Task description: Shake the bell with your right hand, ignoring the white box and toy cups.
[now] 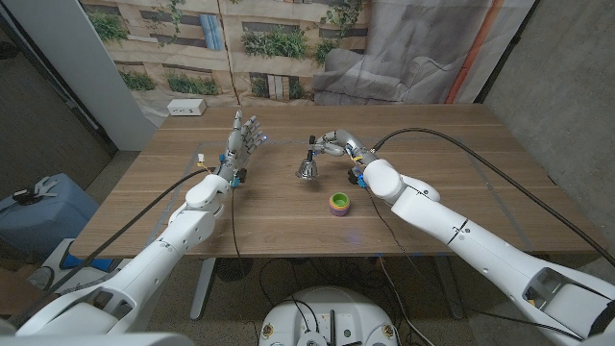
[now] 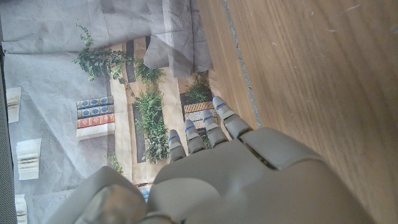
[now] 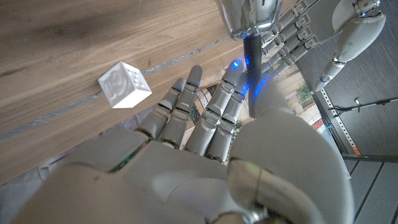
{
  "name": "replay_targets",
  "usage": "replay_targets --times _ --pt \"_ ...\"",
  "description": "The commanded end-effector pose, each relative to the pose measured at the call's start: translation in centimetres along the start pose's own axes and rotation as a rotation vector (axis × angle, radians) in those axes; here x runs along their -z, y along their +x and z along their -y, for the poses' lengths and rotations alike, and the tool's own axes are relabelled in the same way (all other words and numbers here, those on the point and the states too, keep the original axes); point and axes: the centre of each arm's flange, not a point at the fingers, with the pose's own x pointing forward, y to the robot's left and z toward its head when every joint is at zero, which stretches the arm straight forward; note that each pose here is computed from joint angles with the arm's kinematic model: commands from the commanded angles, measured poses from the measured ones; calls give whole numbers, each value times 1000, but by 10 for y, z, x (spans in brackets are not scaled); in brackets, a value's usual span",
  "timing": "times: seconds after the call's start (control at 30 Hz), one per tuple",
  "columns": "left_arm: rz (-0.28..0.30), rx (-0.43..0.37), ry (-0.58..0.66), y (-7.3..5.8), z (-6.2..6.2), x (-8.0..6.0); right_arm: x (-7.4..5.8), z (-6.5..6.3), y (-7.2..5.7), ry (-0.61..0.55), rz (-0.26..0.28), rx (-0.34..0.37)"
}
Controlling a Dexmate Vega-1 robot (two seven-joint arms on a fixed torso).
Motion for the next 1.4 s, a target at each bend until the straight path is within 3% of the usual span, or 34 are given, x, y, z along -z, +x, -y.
replay_targets --times 0.03,0.43,0.8,1.4 --pt "0 0 0 0 0 0 1 -2 -4 -45 89 79" --pt "0 0 0 0 0 0 4 -5 -5 -82 203 168" --pt "0 0 0 0 0 0 5 -9 -1 -110 246 210" --pt "0 0 0 0 0 0 7 -25 3 -197 338 360"
